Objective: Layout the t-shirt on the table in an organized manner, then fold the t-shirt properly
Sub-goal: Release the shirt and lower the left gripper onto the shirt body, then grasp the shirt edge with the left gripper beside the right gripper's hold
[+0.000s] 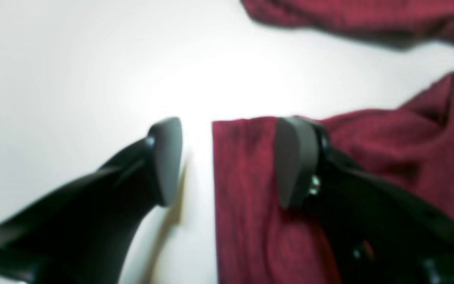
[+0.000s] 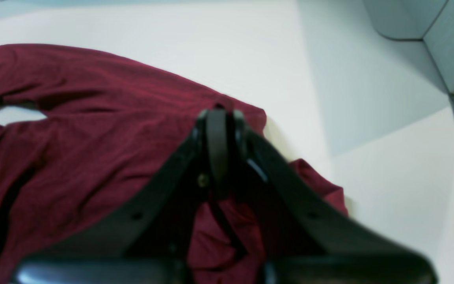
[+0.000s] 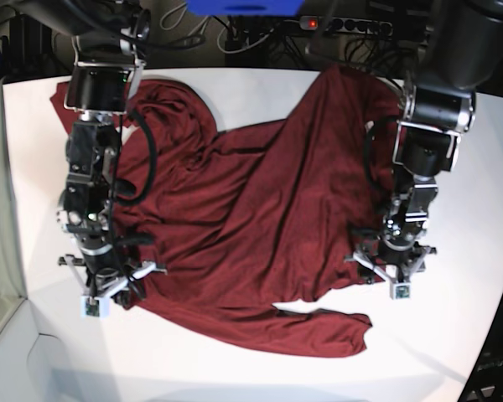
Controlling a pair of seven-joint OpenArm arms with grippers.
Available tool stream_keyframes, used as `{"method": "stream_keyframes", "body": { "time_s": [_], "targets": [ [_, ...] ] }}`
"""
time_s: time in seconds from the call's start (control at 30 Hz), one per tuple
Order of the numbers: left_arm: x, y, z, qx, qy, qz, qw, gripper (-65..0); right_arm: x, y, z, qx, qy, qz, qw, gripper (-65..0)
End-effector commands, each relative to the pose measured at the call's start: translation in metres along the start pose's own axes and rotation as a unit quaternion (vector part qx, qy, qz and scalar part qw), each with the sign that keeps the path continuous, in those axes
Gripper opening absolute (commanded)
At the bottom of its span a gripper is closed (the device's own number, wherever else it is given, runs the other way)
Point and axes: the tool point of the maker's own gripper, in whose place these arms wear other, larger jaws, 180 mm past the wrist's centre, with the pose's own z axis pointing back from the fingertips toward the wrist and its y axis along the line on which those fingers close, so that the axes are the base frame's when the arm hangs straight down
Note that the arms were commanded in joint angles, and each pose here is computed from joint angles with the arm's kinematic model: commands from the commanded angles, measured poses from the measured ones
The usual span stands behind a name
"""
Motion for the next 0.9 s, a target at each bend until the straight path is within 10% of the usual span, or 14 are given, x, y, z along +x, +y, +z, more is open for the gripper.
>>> {"method": "stream_keyframes", "body": {
  "time_s": [0.0, 0.17, 0.5, 0.87],
  "targets": [
    [0.022, -0.004, -0.004, -0.001, -0.027, -0.002, 1.0, -29.3, 0.024, 0.0, 0.0, 0.0, -0.035, 0.001, 0.9994, -65.0],
    [0.013, -0.002, -0.006, 0.005, -0.015, -0.002, 1.0, -31.8, 0.025, -0.001, 0.0, -0.001, -0.035, 0.002, 0.9994, -65.0],
    [0.021, 0.01, -0.006, 0.015, -0.032, 0.013, 0.999, -60.1, 0.022, -0.011, 0.001, -0.009, -0.032, 0.006, 0.9994, -65.0],
    [0.097, 0.061, -0.006, 0.058, -0.116, 0.067, 0.989, -61.0, 0.038, -0.027, 0.002, -0.021, -0.047, 0.021, 0.9985, -65.0]
  ]
}}
